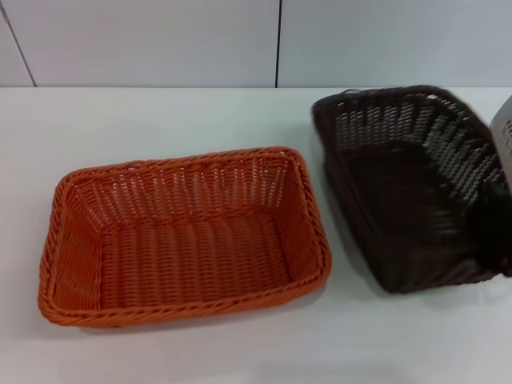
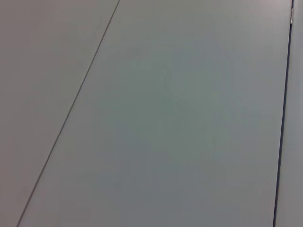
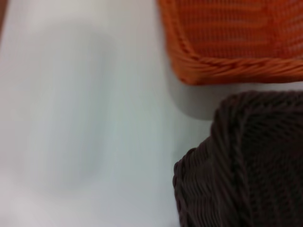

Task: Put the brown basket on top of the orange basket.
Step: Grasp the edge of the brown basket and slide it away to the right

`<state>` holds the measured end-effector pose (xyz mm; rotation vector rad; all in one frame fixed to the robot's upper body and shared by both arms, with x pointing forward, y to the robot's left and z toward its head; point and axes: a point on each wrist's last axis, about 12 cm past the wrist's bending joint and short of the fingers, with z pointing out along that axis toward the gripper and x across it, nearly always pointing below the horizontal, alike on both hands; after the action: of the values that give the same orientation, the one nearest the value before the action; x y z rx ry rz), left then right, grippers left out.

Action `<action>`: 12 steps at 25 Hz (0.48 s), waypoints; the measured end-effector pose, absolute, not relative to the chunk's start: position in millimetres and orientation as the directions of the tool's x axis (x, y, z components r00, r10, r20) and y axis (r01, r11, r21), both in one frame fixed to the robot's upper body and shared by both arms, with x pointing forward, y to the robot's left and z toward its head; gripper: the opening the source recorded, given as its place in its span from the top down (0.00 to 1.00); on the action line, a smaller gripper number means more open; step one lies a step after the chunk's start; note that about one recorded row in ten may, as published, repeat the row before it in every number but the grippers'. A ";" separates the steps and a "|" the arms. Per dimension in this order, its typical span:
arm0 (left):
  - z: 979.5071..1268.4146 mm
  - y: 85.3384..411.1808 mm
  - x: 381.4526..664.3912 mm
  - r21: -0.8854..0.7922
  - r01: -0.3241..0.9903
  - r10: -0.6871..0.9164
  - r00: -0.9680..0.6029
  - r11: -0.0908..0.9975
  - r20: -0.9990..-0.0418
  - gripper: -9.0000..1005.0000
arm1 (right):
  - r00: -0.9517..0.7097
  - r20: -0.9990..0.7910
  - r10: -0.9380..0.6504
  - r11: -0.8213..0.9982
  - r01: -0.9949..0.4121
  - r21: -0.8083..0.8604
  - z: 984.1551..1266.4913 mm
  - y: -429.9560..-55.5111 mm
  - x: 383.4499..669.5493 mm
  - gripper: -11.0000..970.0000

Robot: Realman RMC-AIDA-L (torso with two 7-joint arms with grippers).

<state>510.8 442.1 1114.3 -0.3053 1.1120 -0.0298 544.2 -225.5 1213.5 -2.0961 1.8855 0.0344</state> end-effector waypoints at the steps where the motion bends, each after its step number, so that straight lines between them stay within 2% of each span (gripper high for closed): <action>1: 1114.0 441.9 510.8 -0.257 -0.127 -0.176 0.446 0.958 -0.877 0.41 | 0.131 -0.226 -0.965 -0.072 -0.965 -0.251 1219.4 -226.4 542.7 0.86; 7: 1113.0 439.7 509.4 -0.255 -0.112 -0.180 0.448 0.960 -0.875 0.41 | 0.158 -0.218 -0.963 -0.053 -0.906 -0.421 1253.3 -227.1 531.5 0.86; 12: 1111.0 437.7 508.7 -0.248 -0.100 -0.182 0.434 0.964 -0.882 0.41 | 0.236 -0.188 -0.953 -0.113 -0.857 -0.502 1272.3 -207.0 521.4 0.86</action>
<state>508.7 437.7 1111.0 -0.2804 1.1252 -0.0522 521.4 -207.0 1272.3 -2.0015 1.6531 -0.2460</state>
